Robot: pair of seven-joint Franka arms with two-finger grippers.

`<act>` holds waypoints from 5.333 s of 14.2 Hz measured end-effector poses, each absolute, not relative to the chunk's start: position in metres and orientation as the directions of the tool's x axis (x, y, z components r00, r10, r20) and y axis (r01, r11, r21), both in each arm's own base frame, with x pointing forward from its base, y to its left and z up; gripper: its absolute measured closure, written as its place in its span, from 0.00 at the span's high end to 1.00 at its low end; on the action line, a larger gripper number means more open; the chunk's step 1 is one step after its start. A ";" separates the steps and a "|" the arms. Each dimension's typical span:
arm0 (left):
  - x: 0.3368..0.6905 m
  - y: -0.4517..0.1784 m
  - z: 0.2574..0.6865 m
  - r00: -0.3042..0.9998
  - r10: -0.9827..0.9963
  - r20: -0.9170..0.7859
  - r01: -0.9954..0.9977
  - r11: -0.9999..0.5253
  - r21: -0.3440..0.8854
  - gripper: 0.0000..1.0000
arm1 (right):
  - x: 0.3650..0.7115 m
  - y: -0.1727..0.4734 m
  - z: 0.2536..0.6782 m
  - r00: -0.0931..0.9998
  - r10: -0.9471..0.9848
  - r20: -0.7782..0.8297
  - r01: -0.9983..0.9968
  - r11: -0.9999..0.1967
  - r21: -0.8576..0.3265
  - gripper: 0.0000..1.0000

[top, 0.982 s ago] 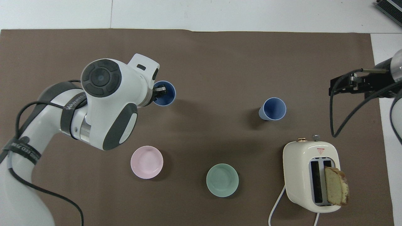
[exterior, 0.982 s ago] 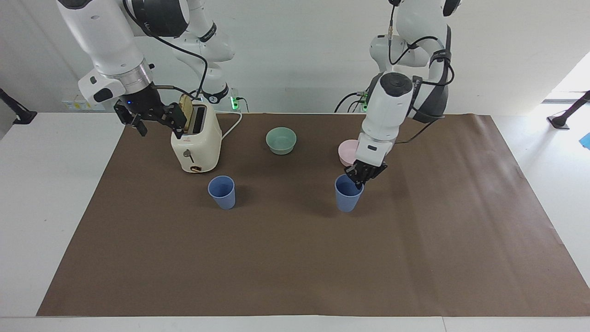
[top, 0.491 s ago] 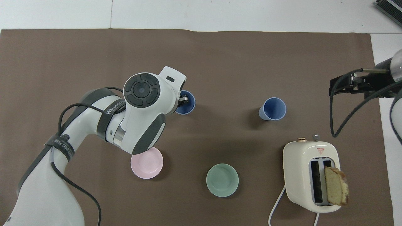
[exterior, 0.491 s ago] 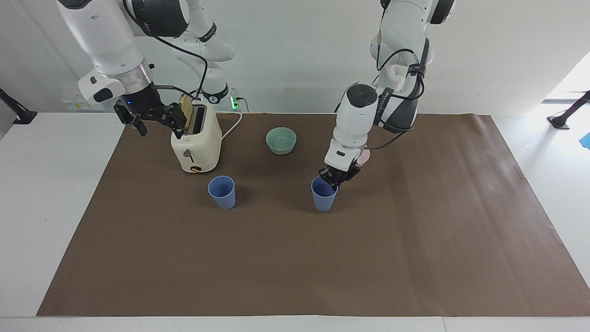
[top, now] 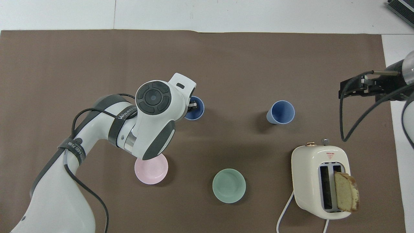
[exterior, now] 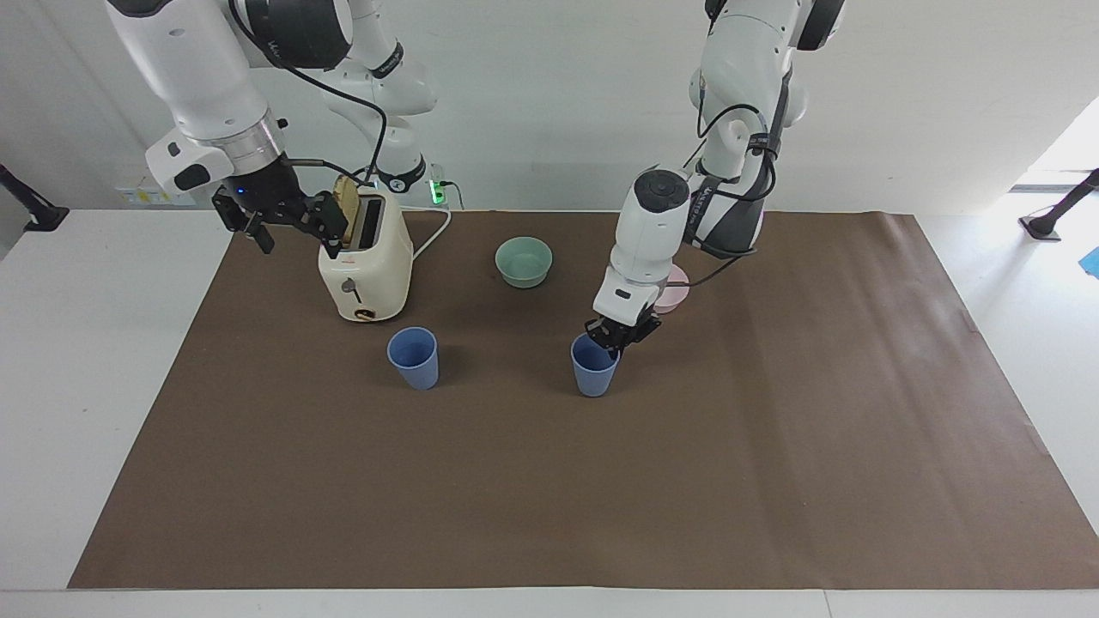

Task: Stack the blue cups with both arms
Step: 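Lift the blue cup with the left gripper and carry it toward the table center, then set the blue cup down and open the left gripper, then withdraw the left gripper while the right gripper reaches the other cup, then grasp the second blue cup with the right gripper, then carry the held blue cup with the right gripper over the placed cup, then lower the blue cup into the other cup and open the right gripper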

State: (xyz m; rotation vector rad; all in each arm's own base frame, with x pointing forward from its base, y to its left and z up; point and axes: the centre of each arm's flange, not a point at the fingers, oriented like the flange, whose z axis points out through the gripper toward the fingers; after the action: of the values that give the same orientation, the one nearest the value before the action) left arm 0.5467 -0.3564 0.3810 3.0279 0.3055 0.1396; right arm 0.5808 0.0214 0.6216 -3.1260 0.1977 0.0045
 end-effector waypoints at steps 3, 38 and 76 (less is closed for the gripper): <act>0.548 -0.355 0.381 0.975 0.205 0.083 0.196 -0.975 0.103 0.33 | 0.581 0.021 0.622 0.992 -0.126 -0.003 -0.126 -0.992 -0.009 1.00; 0.527 -0.054 0.673 0.994 -0.074 0.076 -0.076 -0.997 0.021 1.00 | 0.594 0.081 0.348 0.996 -0.035 -0.081 -0.036 -0.999 -0.011 0.90; 0.518 -0.053 0.674 0.997 -0.075 0.036 -0.076 -0.997 0.020 1.00 | 0.593 0.391 0.478 0.996 -0.063 0.068 -0.051 -0.984 -0.171 0.04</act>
State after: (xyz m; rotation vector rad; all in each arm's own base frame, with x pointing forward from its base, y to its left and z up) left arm 0.5180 -0.0533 0.6739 3.1177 -0.1176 0.0556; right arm 0.5926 0.3914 0.4781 -2.9685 0.0855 -0.1086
